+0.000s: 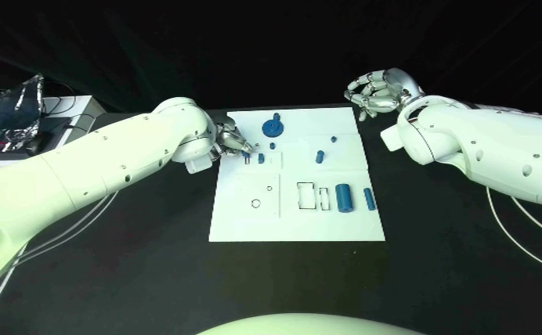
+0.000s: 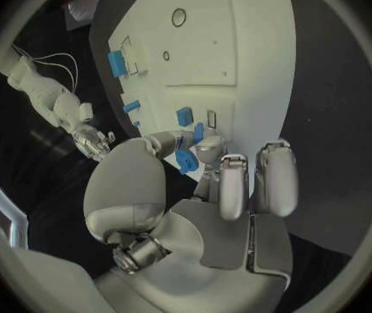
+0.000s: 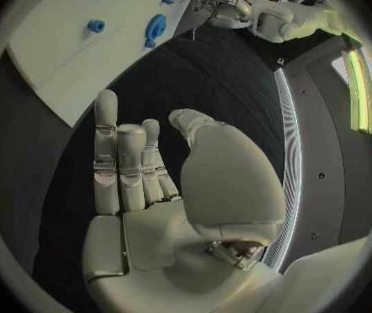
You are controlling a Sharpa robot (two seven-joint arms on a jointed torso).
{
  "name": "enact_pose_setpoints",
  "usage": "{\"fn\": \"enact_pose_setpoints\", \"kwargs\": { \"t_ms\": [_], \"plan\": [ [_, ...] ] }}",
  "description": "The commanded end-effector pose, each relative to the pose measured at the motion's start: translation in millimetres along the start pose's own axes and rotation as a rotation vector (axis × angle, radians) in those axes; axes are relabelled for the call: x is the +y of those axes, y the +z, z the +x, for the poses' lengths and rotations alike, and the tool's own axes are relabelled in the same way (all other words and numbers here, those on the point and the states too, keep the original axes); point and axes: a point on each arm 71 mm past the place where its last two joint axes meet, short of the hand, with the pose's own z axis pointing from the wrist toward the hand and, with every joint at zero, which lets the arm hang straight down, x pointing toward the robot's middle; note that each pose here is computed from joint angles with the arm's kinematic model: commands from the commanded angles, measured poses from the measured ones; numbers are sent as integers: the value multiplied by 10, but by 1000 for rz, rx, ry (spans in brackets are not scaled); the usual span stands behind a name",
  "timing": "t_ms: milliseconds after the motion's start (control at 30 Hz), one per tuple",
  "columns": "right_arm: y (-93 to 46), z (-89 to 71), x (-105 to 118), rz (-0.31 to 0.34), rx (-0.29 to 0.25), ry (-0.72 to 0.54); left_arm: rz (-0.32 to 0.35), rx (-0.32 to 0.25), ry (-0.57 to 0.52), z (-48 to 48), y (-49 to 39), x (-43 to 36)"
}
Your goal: Assemble the parts on the task board
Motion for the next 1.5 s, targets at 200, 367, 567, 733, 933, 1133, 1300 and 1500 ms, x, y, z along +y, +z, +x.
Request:
{"fn": "enact_pose_setpoints", "kwargs": {
  "t_ms": [200, 367, 567, 733, 933, 1133, 1300, 1500],
  "plan": [
    [-6, 8, 20, -19, 6, -8, -19, -51, 55, 100, 35, 27],
    [-5, 9, 20, -19, 8, -8, -11, -46, 67, 146, 41, 8],
    [-4, 9, 19, -19, 10, -8, -6, -40, 76, 181, 51, 0],
    [-4, 9, 18, -18, 11, -8, -7, -30, 92, 205, 57, 10],
    [-3, 6, 15, -18, 11, -8, -9, -18, 128, 235, 53, 8],
    [-2, 5, 13, -17, 11, -8, -10, -14, 152, 252, 43, 11],
    [-2, 2, 10, -17, 13, -8, -10, -13, 163, 265, 31, 18],
    [-2, 2, 9, -16, 15, -7, -11, -16, 170, 274, 29, 22]
  ]
}}
